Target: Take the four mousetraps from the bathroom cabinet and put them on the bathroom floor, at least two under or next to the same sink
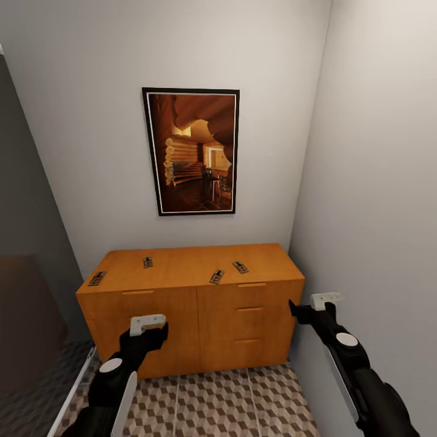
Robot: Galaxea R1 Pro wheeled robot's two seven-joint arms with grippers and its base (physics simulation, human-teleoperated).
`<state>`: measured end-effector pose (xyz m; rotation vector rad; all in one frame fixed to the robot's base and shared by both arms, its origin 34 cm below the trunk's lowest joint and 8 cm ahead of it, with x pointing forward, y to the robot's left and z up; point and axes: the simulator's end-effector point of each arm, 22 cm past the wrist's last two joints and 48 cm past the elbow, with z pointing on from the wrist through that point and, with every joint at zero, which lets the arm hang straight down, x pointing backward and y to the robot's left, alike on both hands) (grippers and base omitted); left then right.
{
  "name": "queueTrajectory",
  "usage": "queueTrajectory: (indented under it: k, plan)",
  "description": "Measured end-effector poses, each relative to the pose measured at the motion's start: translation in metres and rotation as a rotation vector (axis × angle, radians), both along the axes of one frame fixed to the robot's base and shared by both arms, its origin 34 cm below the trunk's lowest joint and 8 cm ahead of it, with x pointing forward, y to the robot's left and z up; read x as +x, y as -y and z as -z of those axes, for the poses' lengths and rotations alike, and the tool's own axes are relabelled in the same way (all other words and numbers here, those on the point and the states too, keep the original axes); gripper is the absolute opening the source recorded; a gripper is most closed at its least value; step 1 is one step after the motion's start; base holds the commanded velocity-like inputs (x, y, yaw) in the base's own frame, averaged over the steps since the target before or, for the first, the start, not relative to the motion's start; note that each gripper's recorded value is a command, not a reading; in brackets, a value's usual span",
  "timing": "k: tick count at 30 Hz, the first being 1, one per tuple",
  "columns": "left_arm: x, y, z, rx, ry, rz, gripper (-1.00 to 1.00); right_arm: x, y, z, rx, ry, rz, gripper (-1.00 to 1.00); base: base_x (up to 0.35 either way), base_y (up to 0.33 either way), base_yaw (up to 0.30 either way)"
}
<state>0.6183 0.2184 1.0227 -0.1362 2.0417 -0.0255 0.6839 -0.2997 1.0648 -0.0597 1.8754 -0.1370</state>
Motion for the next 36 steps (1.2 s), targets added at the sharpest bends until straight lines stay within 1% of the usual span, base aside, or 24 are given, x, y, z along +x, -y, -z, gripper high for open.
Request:
queueTrajectory:
  k: [4, 5, 7, 10, 11, 13, 14, 16, 17, 18, 19, 20, 21, 23, 24, 26, 27, 31, 36]
  plan:
    - [0.020, 0.006, -0.029, -0.012, 0.054, 0.003, 1.00, 0.006, -0.001, -0.024, 0.001, 0.027, 0.001, 1.00, 0.000, 0.000, 0.000]
    - [0.029, 0.010, -0.041, -0.021, 0.072, 0.006, 1.00, 0.011, -0.001, -0.038, 0.002, 0.046, 0.001, 1.00, 0.000, 0.000, 0.000]
    - [0.037, 0.014, -0.053, -0.027, 0.082, 0.011, 1.00, 0.018, -0.002, -0.052, 0.003, 0.068, 0.001, 1.00, 0.000, 0.000, 0.000]
    - [0.049, 0.015, -0.071, -0.025, 0.091, 0.016, 1.00, 0.027, -0.002, -0.074, 0.004, 0.102, 0.002, 1.00, 0.000, 0.000, 0.000]
    - [0.057, 0.016, -0.084, -0.024, 0.100, 0.020, 1.00, 0.034, -0.001, -0.089, 0.004, 0.123, 0.005, 1.00, 0.000, 0.000, 0.000]
    - [0.067, 0.017, -0.100, -0.022, 0.116, 0.023, 1.00, 0.041, -0.001, -0.105, 0.006, 0.138, 0.008, 1.00, 0.000, 0.000, 0.000]
    - [0.079, 0.018, -0.124, -0.022, 0.146, 0.029, 1.00, 0.051, -0.002, -0.127, 0.011, 0.150, 0.011, 1.00, 0.000, 0.000, 0.000]
    - [0.089, 0.019, -0.145, -0.021, 0.175, 0.034, 1.00, 0.058, -0.003, -0.145, 0.018, 0.163, 0.012, 1.00, 0.000, 0.000, 0.000]
    - [0.097, 0.023, -0.161, -0.018, 0.193, 0.043, 1.00, 0.064, -0.006, -0.160, 0.030, 0.178, 0.009, 1.00, 0.000, 0.000, 0.000]
    - [0.101, 0.026, -0.169, -0.015, 0.200, 0.050, 1.00, 0.067, -0.008, -0.169, 0.038, 0.187, 0.007, 1.00, 0.000, 0.000, 0.000]
    - [0.118, 0.042, -0.188, 0.004, 0.196, 0.088, 1.00, 0.078, -0.018, -0.194, 0.071, 0.209, -0.005, 1.00, 0.000, 0.000, 0.000]
    - [0.122, 0.045, -0.192, 0.011, 0.194, 0.096, 1.00, 0.081, -0.019, -0.199, 0.077, 0.211, -0.006, 1.00, 0.000, 0.000, 0.000]
    - [0.126, 0.048, -0.191, 0.016, 0.182, 0.103, 1.00, 0.084, -0.021, -0.198, 0.082, 0.203, -0.007, 1.00, 0.000, 0.000, 0.000]
    - [0.139, 0.057, -0.175, 0.032, 0.124, 0.123, 1.00, 0.095, -0.026, -0.189, 0.096, 0.164, -0.008, 1.00, 0.000, 0.000, 0.000]
    - [0.153, 0.064, -0.150, 0.048, 0.043, 0.141, 1.00, 0.108, -0.032, -0.168, 0.109, 0.104, -0.009, 1.00, 0.000, 0.000, 0.000]
    - [0.159, 0.069, -0.130, 0.061, -0.015, 0.152, 1.00, 0.116, -0.037, -0.150, 0.116, 0.054, -0.010, 1.00, 0.000, 0.000, 0.000]
    - [0.165, 0.071, -0.119, 0.067, -0.049, 0.159, 1.00, 0.122, -0.042, -0.135, 0.121, 0.017, -0.013, 1.00, 0.000, 0.000, 0.000]
    - [0.169, 0.074, -0.108, 0.076, -0.084, 0.167, 1.00, 0.128, -0.051, -0.118, 0.125, -0.025, -0.022, 1.00, 0.000, 0.000, 0.000]
    - [0.172, 0.074, -0.103, 0.075, -0.096, 0.170, 1.00, 0.131, -0.056, -0.109, 0.116, -0.046, -0.028, 1.00, 0.000, 0.000, 0.000]
